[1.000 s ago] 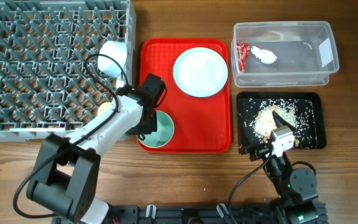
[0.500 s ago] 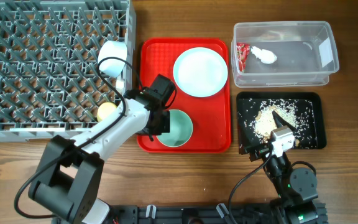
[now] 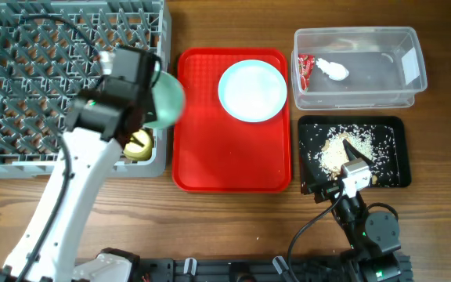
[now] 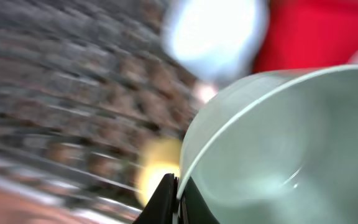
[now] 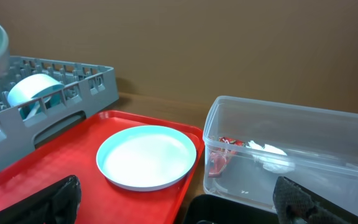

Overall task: Sort waste into correct bins and load items into the dishwasher rack
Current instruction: 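Lift the mint-green bowl and stand it in the rack slots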

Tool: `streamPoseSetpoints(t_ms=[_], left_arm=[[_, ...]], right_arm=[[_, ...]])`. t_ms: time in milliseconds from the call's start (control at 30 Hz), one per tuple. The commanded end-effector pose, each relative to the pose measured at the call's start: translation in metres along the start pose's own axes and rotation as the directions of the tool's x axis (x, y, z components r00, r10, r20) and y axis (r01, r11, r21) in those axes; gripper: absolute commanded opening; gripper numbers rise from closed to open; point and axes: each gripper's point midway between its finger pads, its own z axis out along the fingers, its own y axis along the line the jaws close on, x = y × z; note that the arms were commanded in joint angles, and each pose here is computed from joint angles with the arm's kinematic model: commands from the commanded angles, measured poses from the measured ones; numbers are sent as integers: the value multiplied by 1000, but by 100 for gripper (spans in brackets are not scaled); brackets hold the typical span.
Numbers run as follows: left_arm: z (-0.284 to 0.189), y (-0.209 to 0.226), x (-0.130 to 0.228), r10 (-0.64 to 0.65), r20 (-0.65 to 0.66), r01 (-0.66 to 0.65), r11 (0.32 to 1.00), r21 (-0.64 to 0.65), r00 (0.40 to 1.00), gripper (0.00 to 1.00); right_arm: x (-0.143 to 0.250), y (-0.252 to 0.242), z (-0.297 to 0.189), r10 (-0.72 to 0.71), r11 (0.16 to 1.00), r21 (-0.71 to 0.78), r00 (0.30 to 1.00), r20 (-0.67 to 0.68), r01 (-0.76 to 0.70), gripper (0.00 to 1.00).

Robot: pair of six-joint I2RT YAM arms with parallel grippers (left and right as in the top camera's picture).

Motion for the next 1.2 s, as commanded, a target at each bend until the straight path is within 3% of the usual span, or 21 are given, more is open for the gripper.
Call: streamPoseSetpoints(t_ms=[0,67,200,467,700,867,1033,1167], left_arm=[[-7,62,-30,52,147,8,927,-376,988,4],[-15,80,-41,96,194,18,855,-518,976,4],[-12,87,-53,128,221,35,790,-612,967,4],[40,86,-36,211,56,-99,656,-749,976,4],[62,79,-29,246,-12,-168,627,-761,969,4],[56,96,-38,235,18,-123,570,-813,972,4],[68,94,-30,189,1,-121,629,-768,982,4],[75,92,-28,192,-14,-133,626,-768,981,4]], right_arm=[[-3,1,-1,-14,1000,-11,1000,17,14,100],[-3,1,-1,-14,1000,-11,1000,17,14,99],[-3,1,-1,-15,1000,-11,1000,17,15,100],[-3,1,-1,-15,1000,-11,1000,17,15,100],[-3,1,-1,-14,1000,-11,1000,17,14,100],[-3,1,-1,-14,1000,-11,1000,17,14,100],[-3,1,-1,-14,1000,-11,1000,17,14,100],[-3,1,-1,-14,1000,-11,1000,17,14,100]])
